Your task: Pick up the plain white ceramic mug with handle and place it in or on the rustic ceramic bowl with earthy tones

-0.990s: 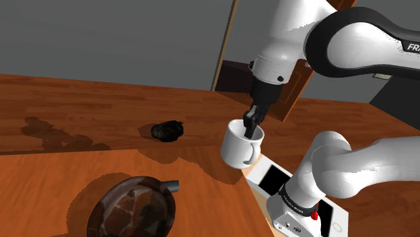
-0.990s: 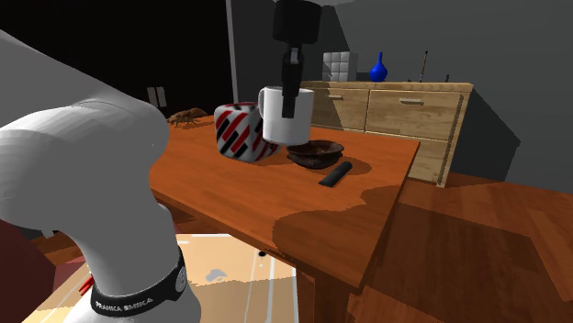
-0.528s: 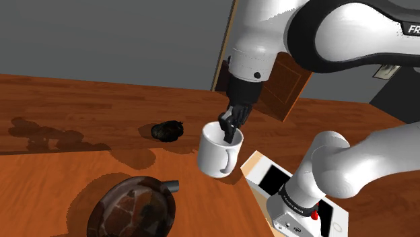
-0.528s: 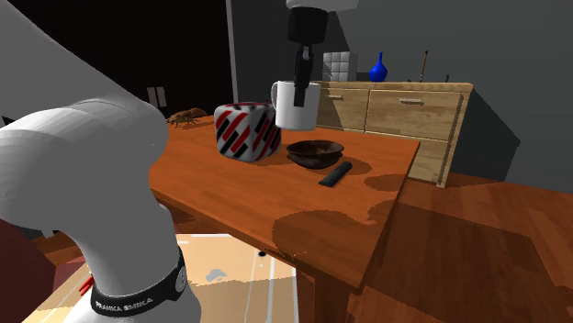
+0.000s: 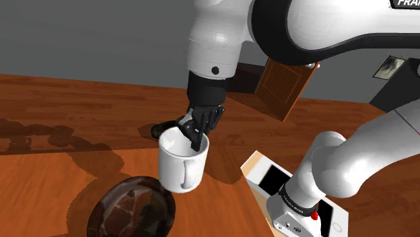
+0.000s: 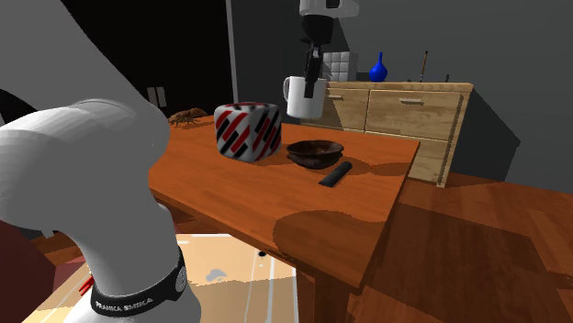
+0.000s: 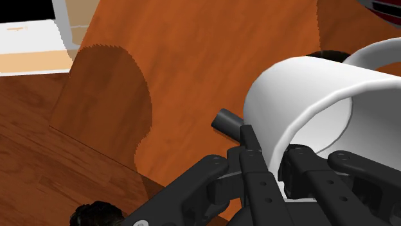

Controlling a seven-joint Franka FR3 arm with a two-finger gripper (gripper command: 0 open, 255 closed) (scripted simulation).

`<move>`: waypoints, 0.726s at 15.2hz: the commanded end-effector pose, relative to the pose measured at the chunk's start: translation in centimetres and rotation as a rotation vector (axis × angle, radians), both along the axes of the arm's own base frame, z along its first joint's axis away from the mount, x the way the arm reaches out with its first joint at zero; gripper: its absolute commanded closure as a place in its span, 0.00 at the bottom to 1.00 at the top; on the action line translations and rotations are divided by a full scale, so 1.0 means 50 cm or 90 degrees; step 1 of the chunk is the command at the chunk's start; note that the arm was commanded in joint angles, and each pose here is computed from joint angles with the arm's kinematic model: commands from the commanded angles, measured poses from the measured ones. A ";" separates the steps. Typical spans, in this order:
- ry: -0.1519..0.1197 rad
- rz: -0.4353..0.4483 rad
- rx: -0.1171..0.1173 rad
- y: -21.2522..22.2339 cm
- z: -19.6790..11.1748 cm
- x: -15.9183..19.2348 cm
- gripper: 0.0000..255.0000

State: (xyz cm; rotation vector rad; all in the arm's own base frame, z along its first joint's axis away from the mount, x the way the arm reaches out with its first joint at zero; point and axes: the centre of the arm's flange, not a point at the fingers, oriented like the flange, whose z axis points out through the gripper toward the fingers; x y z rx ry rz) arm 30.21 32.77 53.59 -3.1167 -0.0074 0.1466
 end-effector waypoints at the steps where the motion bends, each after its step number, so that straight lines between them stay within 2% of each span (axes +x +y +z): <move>1: 0.000 -0.001 0.002 0.056 0.003 0.020 1.00; 5: 0.000 -0.001 0.002 0.157 0.012 0.052 1.00; 11: 0.000 -0.001 0.002 0.157 -0.051 0.052 1.00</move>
